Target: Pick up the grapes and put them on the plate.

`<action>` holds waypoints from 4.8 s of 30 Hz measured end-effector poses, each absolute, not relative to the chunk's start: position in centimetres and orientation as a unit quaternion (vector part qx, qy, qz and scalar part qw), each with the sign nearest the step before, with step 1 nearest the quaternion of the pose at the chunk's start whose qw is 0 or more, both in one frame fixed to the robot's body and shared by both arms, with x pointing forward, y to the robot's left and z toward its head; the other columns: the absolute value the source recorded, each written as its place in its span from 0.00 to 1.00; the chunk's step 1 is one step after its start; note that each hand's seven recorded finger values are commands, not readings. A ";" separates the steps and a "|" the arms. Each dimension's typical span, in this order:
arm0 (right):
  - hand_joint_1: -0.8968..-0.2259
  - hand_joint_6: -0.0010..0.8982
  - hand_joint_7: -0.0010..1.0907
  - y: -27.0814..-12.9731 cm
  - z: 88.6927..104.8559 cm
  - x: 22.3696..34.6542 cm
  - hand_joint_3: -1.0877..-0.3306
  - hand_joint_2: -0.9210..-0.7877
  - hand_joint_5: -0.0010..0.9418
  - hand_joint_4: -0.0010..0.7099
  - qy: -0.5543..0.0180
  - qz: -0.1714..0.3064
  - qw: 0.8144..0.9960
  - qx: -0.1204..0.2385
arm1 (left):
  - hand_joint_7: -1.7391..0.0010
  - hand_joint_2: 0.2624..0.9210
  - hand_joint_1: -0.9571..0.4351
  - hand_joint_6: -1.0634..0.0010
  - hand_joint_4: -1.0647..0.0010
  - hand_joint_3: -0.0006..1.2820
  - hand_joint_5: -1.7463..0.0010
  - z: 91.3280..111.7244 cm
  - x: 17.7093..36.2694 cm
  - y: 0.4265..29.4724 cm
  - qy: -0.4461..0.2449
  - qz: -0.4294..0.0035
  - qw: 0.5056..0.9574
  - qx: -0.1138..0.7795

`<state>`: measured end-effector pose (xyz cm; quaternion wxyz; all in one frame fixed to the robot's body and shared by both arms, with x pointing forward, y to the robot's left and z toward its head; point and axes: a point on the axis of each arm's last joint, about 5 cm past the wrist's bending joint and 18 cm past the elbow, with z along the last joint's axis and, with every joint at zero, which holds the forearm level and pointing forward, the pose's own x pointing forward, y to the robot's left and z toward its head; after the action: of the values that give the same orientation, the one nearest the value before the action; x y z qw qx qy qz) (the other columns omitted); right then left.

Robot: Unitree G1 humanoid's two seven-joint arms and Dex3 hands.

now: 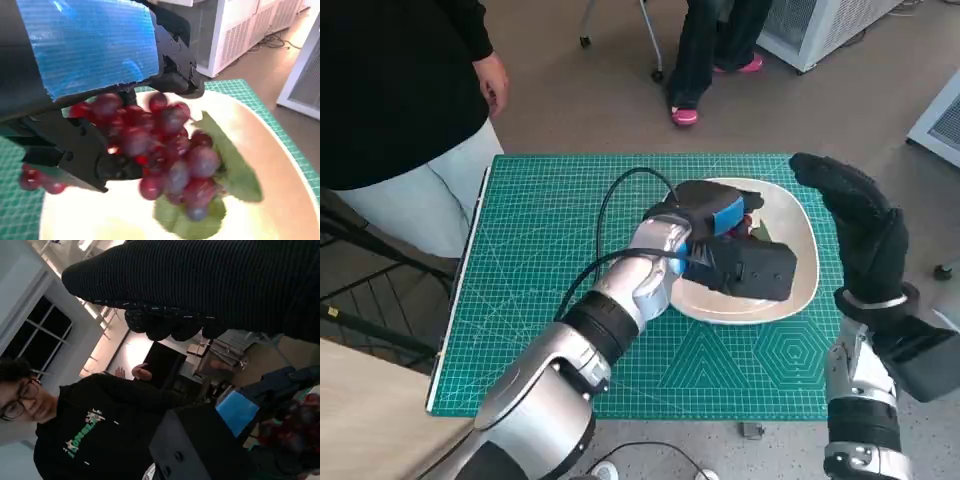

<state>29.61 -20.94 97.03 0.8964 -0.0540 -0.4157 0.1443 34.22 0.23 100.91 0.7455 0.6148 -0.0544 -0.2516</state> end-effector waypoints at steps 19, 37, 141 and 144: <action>0.58 0.36 0.00 -20.9 96.7 29.7 0.72 0.00 0.00 0.48 -0.404 0.153 0.900 -0.052 | 1.00 1.00 0.20 0.68 0.77 0.31 1.00 101.7 34.9 2.2 -0.078 -0.248 0.773 0.578; 0.58 0.37 0.00 -20.5 96.6 30.1 0.74 0.00 0.00 0.49 -0.400 0.160 0.901 -0.048 | 1.00 1.00 0.19 0.74 0.84 0.47 1.00 101.8 35.4 7.3 -0.110 -0.242 0.862 0.430; 0.59 0.37 0.00 -18.7 96.6 31.3 0.76 0.00 0.00 0.49 -0.391 0.206 0.896 -0.032 | 1.00 1.00 0.27 0.74 0.84 0.46 1.00 94.8 26.0 19.3 -0.292 -0.137 0.947 0.015; 0.60 0.37 0.00 -18.7 96.6 31.3 0.76 0.00 0.00 0.49 -0.392 0.205 0.896 -0.032 | 1.00 1.00 0.27 0.74 0.84 0.46 1.00 94.8 25.9 19.4 -0.292 -0.137 0.947 0.016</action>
<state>31.32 -18.72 96.58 0.8962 -0.0318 -0.3919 0.2055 25.86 19.37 94.82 0.9465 0.0159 -0.2916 -0.1371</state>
